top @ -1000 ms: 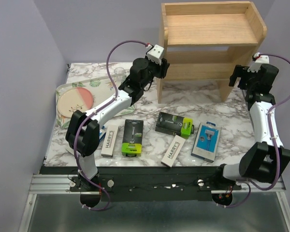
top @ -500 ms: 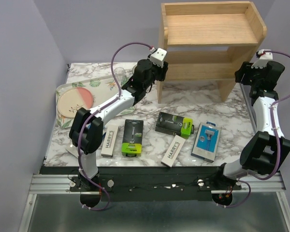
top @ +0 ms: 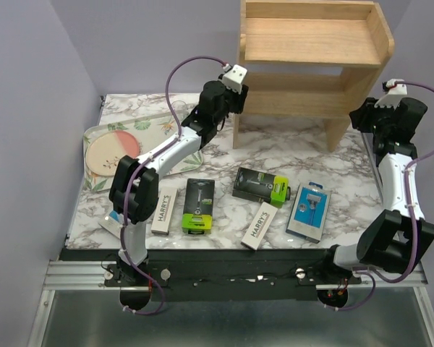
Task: Place and organize the shaving razors onto the shelf
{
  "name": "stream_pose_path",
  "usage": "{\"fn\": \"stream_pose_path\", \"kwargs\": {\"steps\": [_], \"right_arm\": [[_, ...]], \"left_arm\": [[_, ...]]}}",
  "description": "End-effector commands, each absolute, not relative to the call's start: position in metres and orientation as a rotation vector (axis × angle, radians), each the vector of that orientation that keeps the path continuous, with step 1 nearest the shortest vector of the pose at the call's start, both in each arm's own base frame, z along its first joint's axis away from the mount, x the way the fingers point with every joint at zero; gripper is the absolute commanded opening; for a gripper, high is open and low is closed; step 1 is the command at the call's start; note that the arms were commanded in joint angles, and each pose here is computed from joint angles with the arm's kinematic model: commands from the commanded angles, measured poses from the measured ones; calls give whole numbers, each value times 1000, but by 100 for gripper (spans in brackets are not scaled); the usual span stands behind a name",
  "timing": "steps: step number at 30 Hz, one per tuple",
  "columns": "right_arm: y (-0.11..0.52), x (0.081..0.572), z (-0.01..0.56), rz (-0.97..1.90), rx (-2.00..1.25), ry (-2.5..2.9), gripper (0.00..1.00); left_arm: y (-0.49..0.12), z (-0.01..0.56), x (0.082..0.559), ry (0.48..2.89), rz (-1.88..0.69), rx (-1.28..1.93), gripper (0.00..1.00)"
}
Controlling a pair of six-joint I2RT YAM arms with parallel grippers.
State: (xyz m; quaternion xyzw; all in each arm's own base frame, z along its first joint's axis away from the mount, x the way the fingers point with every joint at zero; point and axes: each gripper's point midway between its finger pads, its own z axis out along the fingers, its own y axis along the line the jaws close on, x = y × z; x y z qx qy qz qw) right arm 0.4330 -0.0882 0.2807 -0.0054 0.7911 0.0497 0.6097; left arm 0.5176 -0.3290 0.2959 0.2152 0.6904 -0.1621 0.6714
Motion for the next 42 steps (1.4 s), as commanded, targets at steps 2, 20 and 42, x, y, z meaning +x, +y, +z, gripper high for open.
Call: {"fn": "stream_pose_path", "kwargs": {"steps": [2, 20, 42], "right_arm": [[-75, 418, 281, 185, 0, 1833, 41], [-96, 341, 277, -54, 214, 1969, 99], [67, 269, 138, 714, -709, 2404, 79]], "left_arm": [[-287, 310, 548, 1527, -266, 406, 56], [-210, 271, 402, 1767, -341, 303, 99], [-266, 180, 289, 2017, -855, 575, 96]]}}
